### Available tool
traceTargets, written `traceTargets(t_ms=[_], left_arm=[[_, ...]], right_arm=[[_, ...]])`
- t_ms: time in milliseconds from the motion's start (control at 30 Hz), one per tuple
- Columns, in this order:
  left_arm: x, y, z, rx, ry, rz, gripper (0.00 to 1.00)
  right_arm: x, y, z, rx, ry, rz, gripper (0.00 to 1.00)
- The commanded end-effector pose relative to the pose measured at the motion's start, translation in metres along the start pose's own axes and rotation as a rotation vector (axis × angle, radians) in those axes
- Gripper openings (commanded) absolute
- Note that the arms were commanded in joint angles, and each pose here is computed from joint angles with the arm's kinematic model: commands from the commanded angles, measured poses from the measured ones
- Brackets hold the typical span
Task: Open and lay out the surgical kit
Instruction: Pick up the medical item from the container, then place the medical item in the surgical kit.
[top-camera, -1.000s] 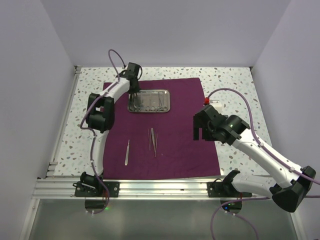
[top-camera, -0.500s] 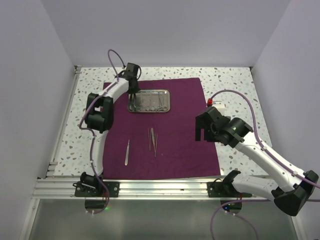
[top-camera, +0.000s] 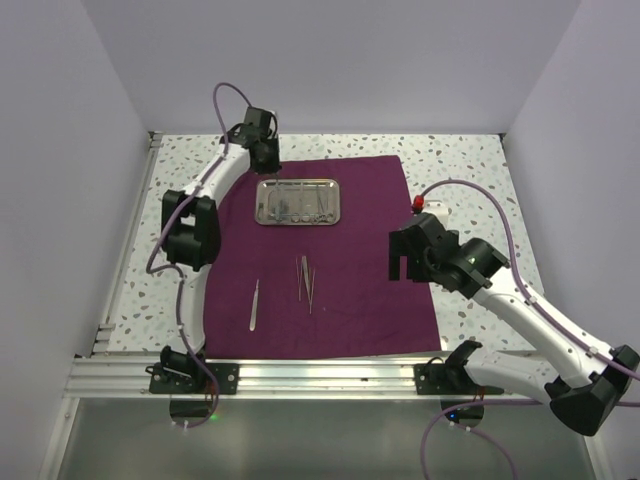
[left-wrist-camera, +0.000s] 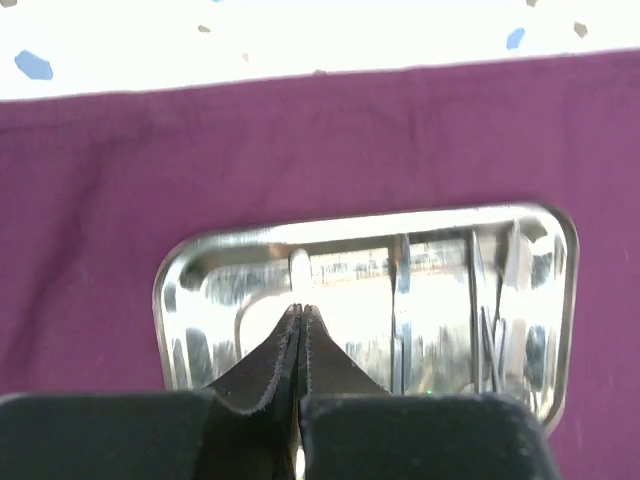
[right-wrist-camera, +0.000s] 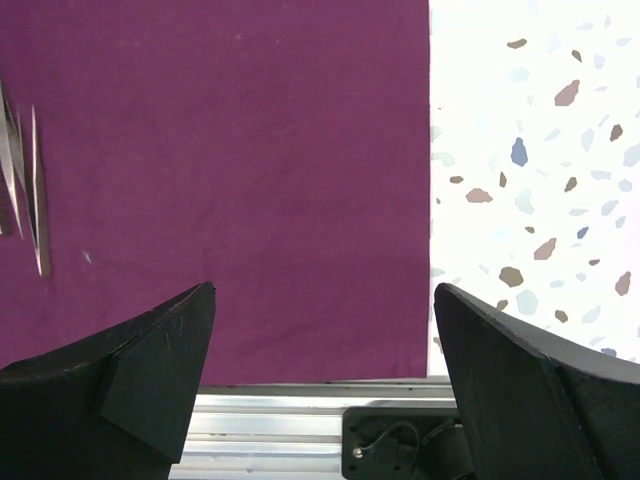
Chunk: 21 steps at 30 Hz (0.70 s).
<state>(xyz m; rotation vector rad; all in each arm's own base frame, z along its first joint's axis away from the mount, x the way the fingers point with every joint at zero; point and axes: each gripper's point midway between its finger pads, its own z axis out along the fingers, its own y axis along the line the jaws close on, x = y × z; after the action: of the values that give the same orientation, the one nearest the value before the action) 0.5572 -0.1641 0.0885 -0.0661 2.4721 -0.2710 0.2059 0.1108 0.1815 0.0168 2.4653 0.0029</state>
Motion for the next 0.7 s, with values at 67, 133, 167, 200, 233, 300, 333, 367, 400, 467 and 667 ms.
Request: traceTargets(t_ms=[67,133,167,200,233,300,333,367,400,467,667], left_arm=[[0.005,-0.005,-0.075,0.074,-0.004,0.072,0.00],[0.020,-0.003,-0.096,0.082,-0.006,0.075,0.00],[0.024,-0.004,-0.103,0.093,-0.014,0.077,0.00],[0.027,-0.003,-0.110,0.097,-0.024,0.075,0.00],[0.036,-0.002,-0.123,0.104,-0.024,0.076,0.00],[0.040,-0.005,-0.143,0.114,-0.042,0.080,0.00],[0.052,-0.005,-0.145,0.121,-0.015,0.083,0.00],[0.056,-0.006,-0.150,0.125,-0.012,0.090,0.00],[0.061,-0.010,-0.159,0.130,-0.013,0.098,0.00],[0.079,-0.011,-0.164,0.129,0.021,0.113,0.00],[0.142,-0.027,-0.199,0.105,0.092,0.135,0.00]], right_arm=[[-0.003,0.005,-0.001,-0.058,-0.031,-0.026,0.95],[-0.001,0.006,0.000,-0.063,-0.025,-0.040,0.95],[-0.001,0.007,0.000,-0.073,-0.026,-0.048,0.95],[-0.001,0.009,0.001,-0.081,-0.024,-0.052,0.95],[-0.001,0.009,0.002,-0.083,-0.022,-0.056,0.95],[0.000,0.013,0.002,-0.105,-0.017,-0.071,0.95],[0.000,0.014,0.004,-0.107,-0.014,-0.077,0.95],[0.000,0.016,0.004,-0.115,-0.015,-0.084,0.95],[0.000,0.016,0.005,-0.116,-0.014,-0.086,0.95],[-0.002,0.019,0.005,-0.126,-0.015,-0.092,0.94],[-0.001,0.017,0.004,-0.132,-0.025,-0.088,0.94]])
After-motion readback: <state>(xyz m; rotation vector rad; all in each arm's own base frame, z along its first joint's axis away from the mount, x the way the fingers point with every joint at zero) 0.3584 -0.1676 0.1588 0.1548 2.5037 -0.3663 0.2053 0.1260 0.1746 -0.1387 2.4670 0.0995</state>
